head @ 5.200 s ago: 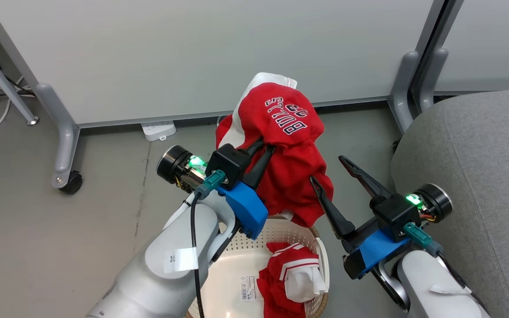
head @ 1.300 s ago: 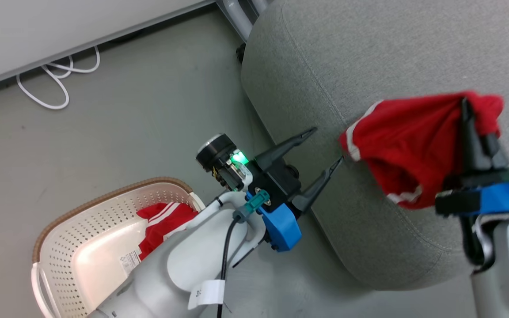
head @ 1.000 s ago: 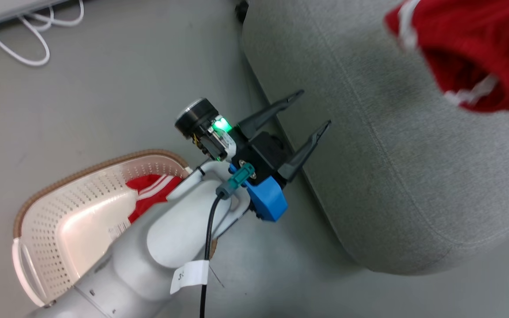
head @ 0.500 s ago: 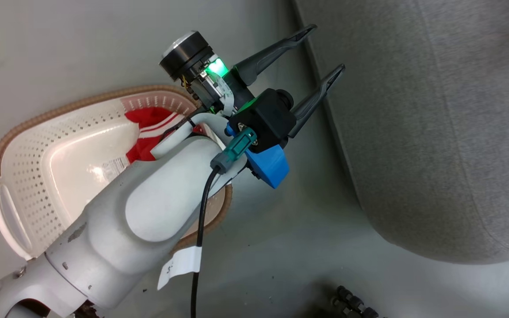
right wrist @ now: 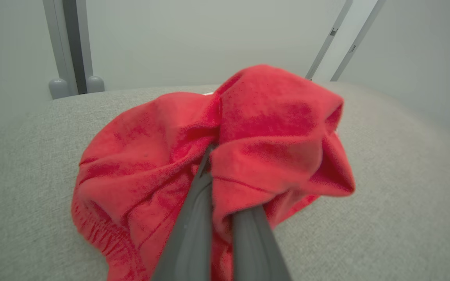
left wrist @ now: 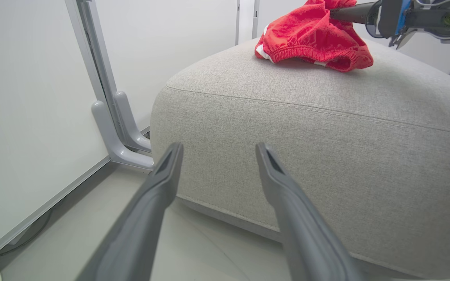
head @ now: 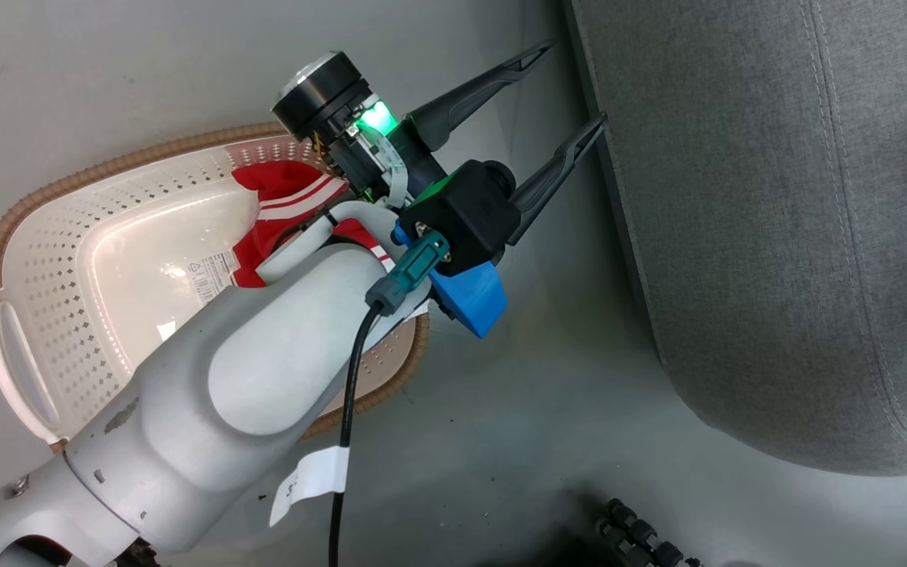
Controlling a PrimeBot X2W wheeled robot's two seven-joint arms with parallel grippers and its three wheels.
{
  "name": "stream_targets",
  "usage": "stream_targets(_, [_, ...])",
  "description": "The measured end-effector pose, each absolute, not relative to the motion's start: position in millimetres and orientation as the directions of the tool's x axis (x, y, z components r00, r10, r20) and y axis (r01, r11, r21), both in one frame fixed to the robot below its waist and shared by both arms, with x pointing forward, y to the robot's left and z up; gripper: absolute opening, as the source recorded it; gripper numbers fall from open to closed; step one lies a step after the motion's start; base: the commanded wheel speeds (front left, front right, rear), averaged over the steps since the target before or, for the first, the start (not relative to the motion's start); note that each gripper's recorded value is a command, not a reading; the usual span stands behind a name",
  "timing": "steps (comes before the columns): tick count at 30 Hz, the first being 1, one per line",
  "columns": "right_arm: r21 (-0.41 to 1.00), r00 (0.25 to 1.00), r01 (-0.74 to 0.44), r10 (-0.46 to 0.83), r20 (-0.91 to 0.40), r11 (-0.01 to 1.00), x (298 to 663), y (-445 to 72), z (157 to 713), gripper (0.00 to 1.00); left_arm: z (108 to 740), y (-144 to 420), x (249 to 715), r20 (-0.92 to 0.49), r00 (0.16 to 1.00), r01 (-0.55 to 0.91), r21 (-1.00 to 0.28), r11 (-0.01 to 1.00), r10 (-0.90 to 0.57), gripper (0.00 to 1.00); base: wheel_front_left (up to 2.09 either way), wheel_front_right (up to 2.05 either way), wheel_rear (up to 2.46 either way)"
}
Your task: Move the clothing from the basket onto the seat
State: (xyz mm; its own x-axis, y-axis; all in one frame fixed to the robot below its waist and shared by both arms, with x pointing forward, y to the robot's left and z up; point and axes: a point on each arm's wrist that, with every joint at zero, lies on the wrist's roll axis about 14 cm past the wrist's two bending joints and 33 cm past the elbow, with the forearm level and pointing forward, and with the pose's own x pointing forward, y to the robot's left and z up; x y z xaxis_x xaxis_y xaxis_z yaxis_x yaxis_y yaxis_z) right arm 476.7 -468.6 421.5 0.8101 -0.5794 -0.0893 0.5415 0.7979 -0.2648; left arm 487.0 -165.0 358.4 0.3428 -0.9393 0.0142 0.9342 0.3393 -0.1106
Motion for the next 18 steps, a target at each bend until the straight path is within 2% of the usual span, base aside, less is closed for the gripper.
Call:
stream_targets(5, [-0.232,0.799,0.543,-0.582,-0.153,0.807,469,-460,399,0.0,360,-163,488,0.011,0.347,0.933,-0.104,0.344,-0.938,1.0,0.0,0.0,0.0])
stream_targets(6, [-0.228,0.798,0.545,-0.582,-0.156,0.807,468,-460,399,0.28,361,-163,488,0.011,0.349,0.933,-0.103,0.346,-0.937,1.0,0.0,0.0,0.0])
stream_targets(7, [-0.225,0.798,0.546,-0.583,-0.154,0.807,468,-459,400,0.66,362,-163,487,0.011,0.349,0.932,-0.104,0.346,-0.937,1.0,0.0,0.0,0.0])
stream_targets(8, [-0.22,0.798,0.55,-0.585,-0.146,0.805,468,-460,403,1.0,363,-162,487,0.011,0.35,0.932,-0.103,0.347,-0.937,1.0,0.0,0.0,0.0])
stream_targets(12, [-0.209,0.795,0.567,-0.596,-0.112,0.797,459,-461,416,1.0,373,-161,487,0.025,0.364,0.928,-0.1,0.36,-0.931,1.0,0.0,0.0,0.0])
stream_targets(18, [-0.216,0.797,0.572,-0.599,-0.083,0.791,423,-452,437,1.0,396,-158,481,0.036,0.395,0.916,-0.096,0.391,-0.918,1.0,0.0,0.0,0.0])
